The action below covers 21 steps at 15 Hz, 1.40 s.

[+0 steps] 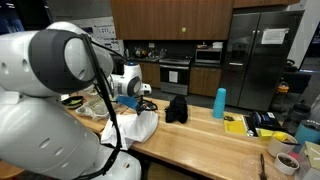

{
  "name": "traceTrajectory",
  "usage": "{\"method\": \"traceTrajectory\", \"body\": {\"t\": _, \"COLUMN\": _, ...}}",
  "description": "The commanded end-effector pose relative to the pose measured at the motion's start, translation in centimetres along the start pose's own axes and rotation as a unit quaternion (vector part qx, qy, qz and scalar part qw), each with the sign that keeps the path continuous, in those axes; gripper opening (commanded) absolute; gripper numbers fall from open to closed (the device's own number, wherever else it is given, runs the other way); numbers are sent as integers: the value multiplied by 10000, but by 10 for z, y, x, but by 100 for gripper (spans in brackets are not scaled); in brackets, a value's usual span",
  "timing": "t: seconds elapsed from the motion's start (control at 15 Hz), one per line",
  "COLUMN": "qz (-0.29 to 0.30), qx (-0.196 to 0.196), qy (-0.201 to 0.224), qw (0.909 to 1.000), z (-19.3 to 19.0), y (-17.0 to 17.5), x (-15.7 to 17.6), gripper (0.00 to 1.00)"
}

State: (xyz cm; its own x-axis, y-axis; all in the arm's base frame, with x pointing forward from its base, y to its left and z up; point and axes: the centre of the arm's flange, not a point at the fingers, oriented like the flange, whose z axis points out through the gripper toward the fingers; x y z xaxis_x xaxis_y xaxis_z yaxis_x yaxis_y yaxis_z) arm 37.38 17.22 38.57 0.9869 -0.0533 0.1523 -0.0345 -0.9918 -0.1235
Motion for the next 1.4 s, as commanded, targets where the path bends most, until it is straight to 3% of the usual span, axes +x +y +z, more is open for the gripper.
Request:
{"method": "traceTrajectory", "body": {"t": 0.0, "qz": -355, "qx": -93, "qy": 32, "qw": 9993, "z": -24, "y": -40, "x": -24, "gripper": 0}}
{"method": "traceTrajectory", "body": {"t": 0.53, "qz": -879, "qx": -233, "qy": 171, "qw": 9957, "z": -32, "y": -118, "x": -41, "gripper": 0}}
{"method": "traceTrajectory", "body": {"t": 0.87, "qz": -841, "qx": -340, "qy": 300, "qw": 9954, "z": -29, "y": -161, "x": -34, "gripper": 0}}
{"method": "traceTrajectory", "body": {"t": 1.27, "qz": -710, "qx": -697, "qy": 155, "qw": 9949, "z": 0, "y": -214, "x": -40, "gripper": 0}}
{"method": "traceTrajectory", "body": {"t": 1.33, "qz": -696, "qx": -804, "qy": 154, "qw": 9942, "z": 6, "y": -222, "x": -44, "gripper": 26}}
